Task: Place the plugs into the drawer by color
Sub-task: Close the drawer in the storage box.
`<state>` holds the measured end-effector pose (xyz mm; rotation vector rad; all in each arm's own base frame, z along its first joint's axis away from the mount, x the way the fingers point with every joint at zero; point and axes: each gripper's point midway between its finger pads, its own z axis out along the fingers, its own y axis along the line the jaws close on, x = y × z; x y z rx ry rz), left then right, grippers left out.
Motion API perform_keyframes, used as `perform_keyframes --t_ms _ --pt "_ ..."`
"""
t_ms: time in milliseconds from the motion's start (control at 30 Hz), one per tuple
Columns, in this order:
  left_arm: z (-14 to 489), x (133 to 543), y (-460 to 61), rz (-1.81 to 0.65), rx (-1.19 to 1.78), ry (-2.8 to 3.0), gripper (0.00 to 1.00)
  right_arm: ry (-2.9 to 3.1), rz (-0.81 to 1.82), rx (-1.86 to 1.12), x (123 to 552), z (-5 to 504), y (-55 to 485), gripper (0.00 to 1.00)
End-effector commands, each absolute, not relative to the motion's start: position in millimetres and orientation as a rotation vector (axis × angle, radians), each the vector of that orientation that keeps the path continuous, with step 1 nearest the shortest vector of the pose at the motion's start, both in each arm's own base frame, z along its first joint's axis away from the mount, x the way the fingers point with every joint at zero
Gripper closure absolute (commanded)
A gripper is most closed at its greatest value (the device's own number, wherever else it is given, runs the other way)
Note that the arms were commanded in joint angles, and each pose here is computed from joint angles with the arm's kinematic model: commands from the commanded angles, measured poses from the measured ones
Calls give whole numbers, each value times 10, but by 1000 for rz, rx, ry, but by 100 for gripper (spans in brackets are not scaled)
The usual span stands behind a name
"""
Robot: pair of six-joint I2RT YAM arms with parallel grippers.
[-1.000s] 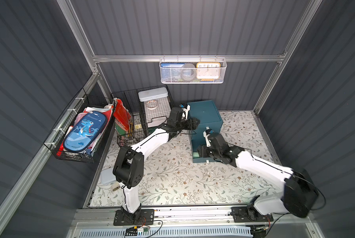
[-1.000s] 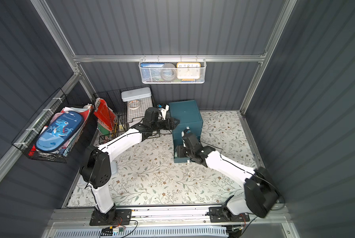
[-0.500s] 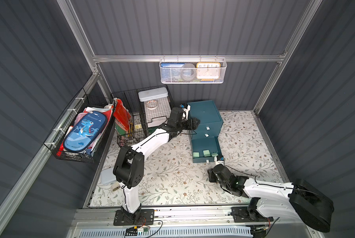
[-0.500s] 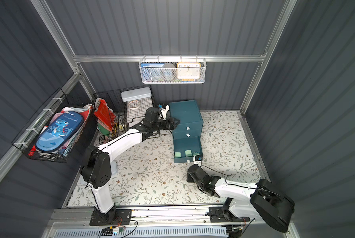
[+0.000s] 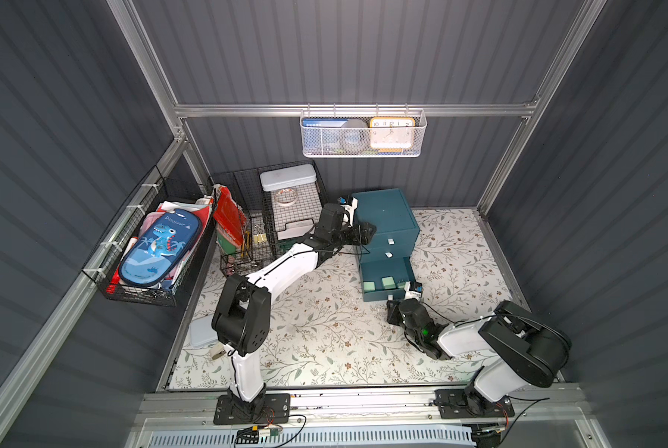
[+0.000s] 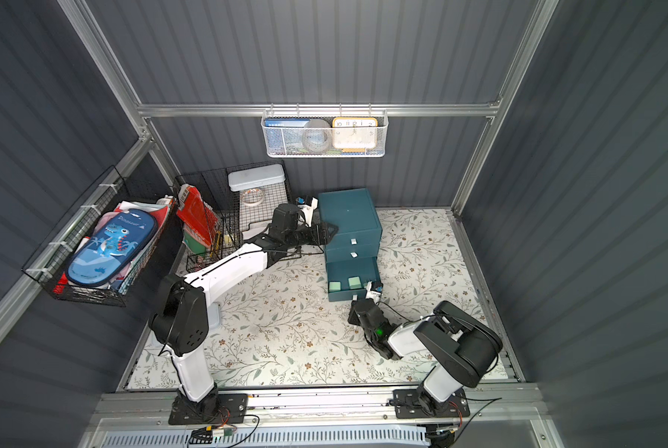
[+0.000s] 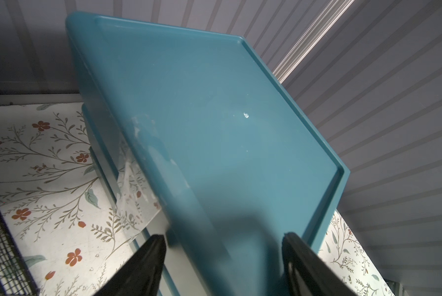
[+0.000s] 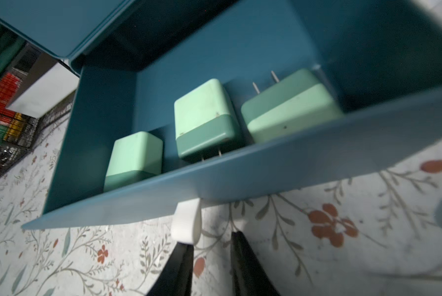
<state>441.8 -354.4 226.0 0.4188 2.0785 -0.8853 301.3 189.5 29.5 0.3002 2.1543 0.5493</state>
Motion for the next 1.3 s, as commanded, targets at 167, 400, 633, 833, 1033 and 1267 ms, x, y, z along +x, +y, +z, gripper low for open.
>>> perform_keyframes --t_ms 167,400,633,833,1033,1267 --pt "1367 4007 -3409 -818 465 2374 24 2033 710 474 3338 501 1940 68" --pt "1365 3994 -3402 -823 460 2373 24 1981 855 534 3644 604 2082 68" --pt "1348 3976 -3392 -823 461 2375 24 1946 887 569 3883 676 2170 68" --pt "1313 3979 -3402 -822 469 2382 24 1918 924 619 4117 612 2242 67" --pt "1355 4005 -3428 -820 488 2379 23 1894 945 642 4264 570 2229 67" --pt "1476 4044 -3437 -815 484 2359 22 1851 958 625 4398 688 2164 66"
